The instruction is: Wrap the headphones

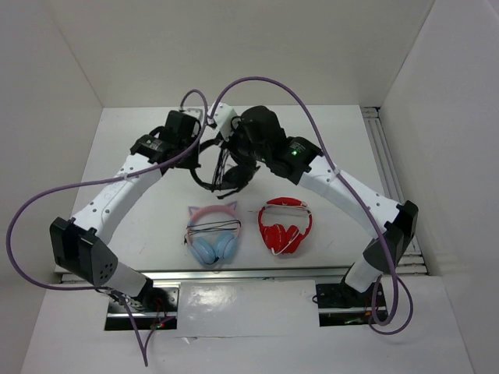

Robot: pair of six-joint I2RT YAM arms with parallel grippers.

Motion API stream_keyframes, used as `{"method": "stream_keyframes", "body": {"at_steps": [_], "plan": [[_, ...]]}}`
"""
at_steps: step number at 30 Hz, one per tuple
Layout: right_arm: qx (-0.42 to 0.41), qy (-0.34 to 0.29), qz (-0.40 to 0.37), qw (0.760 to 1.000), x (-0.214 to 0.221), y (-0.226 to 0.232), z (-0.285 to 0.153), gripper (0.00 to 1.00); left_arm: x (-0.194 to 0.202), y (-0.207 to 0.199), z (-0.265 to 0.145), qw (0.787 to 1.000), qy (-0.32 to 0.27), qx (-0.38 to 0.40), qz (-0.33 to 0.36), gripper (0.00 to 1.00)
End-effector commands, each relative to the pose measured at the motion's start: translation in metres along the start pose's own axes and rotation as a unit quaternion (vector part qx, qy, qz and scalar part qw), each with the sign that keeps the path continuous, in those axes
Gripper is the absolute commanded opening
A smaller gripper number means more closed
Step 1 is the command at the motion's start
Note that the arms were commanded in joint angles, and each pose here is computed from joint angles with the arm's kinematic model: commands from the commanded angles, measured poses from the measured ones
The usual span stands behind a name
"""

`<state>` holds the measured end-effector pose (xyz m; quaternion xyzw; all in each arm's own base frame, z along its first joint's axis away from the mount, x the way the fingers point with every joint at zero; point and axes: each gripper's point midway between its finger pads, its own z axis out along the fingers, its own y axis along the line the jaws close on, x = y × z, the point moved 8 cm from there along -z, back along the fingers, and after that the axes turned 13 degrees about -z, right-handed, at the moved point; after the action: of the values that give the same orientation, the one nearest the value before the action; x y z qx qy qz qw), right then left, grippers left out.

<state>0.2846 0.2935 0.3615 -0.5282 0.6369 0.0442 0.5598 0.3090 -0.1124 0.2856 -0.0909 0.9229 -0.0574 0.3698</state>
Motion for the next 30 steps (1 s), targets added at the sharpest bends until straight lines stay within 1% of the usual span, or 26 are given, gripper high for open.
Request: {"method": "stream_keyframes", "body": {"at_steps": [1,3,5,7,8,9,11,14,15,17,18,20,22,25,29,30], "plan": [[0.041,0.018,-0.047,0.998,0.0,-0.025,-0.001,0.0,0.023,-0.024,-0.017,0.991,0.024,0.116,0.064,0.0],[0.074,0.03,-0.044,0.996,0.013,-0.041,0.003,0.0,0.039,-0.027,-0.016,0.988,0.031,0.133,0.075,0.0],[0.082,0.041,-0.04,0.995,0.027,-0.044,0.009,0.0,0.039,-0.032,-0.02,0.987,0.022,0.14,0.08,0.0],[0.115,0.047,-0.034,0.992,0.037,-0.054,0.013,0.0,0.033,-0.033,-0.03,0.987,0.005,0.132,0.087,0.0],[0.119,0.057,-0.034,0.991,0.045,-0.05,0.017,0.0,0.032,-0.031,-0.033,0.988,0.006,0.124,0.088,0.0],[0.148,0.059,-0.031,0.987,0.046,-0.054,0.018,0.0,0.029,-0.029,-0.038,0.989,-0.001,0.122,0.087,0.0],[0.169,0.076,-0.028,0.982,0.06,-0.054,0.022,0.0,0.027,-0.033,-0.047,0.986,-0.003,0.138,0.088,0.0],[0.187,0.074,-0.024,0.979,0.065,-0.059,0.024,0.0,0.028,-0.032,-0.054,0.984,-0.003,0.152,0.094,0.0],[0.188,0.081,-0.023,0.978,0.072,-0.061,0.024,0.04,0.028,-0.032,-0.054,0.984,-0.003,0.152,0.094,0.0],[0.174,0.075,-0.013,0.982,0.076,-0.058,0.027,0.09,0.026,-0.031,-0.056,0.985,-0.007,0.145,0.093,0.0],[0.174,0.069,-0.006,0.982,0.078,-0.059,0.029,0.2,0.025,-0.03,-0.055,0.986,-0.011,0.137,0.093,0.0],[0.17,0.066,0.002,0.983,0.083,-0.06,0.031,0.3,0.023,-0.029,-0.05,0.987,-0.008,0.131,0.09,0.0],[0.171,0.066,0.011,0.983,0.088,-0.065,0.03,0.3,0.016,-0.029,-0.05,0.988,-0.014,0.129,0.085,0.0],[0.175,0.068,0.025,0.982,0.097,-0.071,0.03,0.36,0.014,-0.03,-0.043,0.988,-0.006,0.129,0.082,0.0],[0.171,0.079,0.052,0.981,0.12,-0.077,0.033,0.4,0.008,-0.027,-0.043,0.989,-0.008,0.126,0.076,0.0],[0.166,0.071,0.058,0.982,0.123,-0.078,0.034,0.43,0.008,-0.027,-0.043,0.989,-0.008,0.126,0.076,0.0]]}}
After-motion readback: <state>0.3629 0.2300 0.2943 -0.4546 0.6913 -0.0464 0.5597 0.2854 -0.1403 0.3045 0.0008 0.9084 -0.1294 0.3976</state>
